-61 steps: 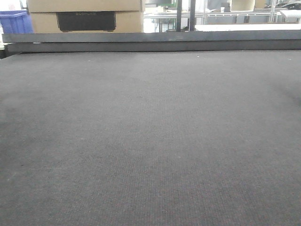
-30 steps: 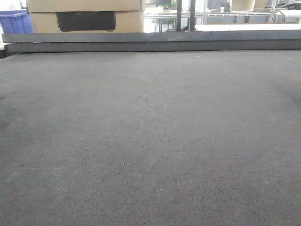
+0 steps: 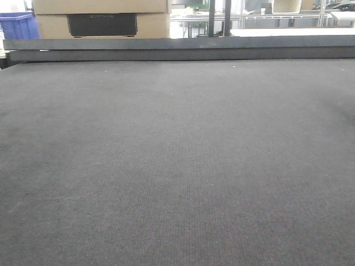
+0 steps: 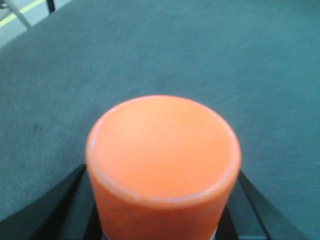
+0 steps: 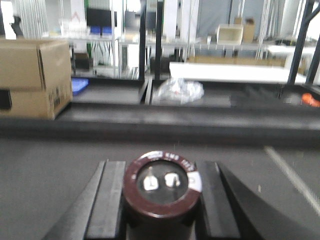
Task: Place cylindrical capacitor in blue bin on shelf
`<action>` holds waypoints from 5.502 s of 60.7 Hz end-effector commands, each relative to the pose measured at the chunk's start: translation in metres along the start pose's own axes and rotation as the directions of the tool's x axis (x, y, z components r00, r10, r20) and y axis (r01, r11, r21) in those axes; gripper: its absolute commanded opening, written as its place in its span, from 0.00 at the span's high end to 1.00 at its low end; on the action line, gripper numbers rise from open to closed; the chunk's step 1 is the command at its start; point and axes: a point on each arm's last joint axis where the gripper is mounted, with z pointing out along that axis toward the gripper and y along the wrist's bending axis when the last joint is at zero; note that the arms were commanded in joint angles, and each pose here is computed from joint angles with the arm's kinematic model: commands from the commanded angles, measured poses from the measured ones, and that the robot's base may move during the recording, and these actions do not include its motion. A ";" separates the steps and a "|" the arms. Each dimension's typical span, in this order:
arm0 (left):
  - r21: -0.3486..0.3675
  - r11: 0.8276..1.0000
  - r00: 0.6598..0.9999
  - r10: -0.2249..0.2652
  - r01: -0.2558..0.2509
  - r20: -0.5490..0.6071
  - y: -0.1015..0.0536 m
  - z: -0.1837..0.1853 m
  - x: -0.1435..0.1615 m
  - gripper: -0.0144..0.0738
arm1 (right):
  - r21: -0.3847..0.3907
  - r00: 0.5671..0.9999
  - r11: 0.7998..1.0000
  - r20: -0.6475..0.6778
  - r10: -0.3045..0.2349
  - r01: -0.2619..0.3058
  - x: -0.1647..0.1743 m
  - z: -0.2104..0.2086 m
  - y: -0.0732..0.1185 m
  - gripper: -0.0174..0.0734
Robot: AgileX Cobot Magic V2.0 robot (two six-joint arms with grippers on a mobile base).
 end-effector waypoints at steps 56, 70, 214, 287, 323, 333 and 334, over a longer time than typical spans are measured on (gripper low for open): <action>0.312 0.926 0.973 0.229 -0.212 -0.020 -0.052 -0.283 -0.078 0.96 | -0.172 0.950 0.984 -0.300 -0.091 0.040 -0.005 -0.086 0.022 0.89; 0.311 0.927 0.977 0.198 -0.211 0.074 -0.040 -0.319 -0.080 0.96 | -0.180 0.979 0.983 -0.190 -0.069 0.034 -0.024 -0.139 0.016 0.89; 0.305 0.928 0.976 0.189 -0.215 0.111 -0.036 -0.330 -0.081 0.96 | -0.176 0.997 0.984 -0.056 -0.050 0.039 -0.036 -0.170 0.012 0.89; 0.305 0.928 0.976 0.189 -0.215 0.111 -0.036 -0.330 -0.081 0.96 | -0.176 0.997 0.984 -0.056 -0.050 0.039 -0.036 -0.170 0.012 0.89; 0.305 0.928 0.976 0.189 -0.215 0.111 -0.036 -0.330 -0.081 0.96 | -0.176 0.997 0.984 -0.056 -0.050 0.039 -0.036 -0.170 0.012 0.89; 0.305 0.928 0.976 0.189 -0.215 0.111 -0.036 -0.330 -0.081 0.96 | -0.176 0.997 0.984 -0.056 -0.050 0.039 -0.036 -0.170 0.012 0.89; 0.305 0.928 0.976 0.189 -0.215 0.111 -0.036 -0.330 -0.081 0.96 | -0.176 0.997 0.984 -0.056 -0.050 0.039 -0.036 -0.170 0.012 0.89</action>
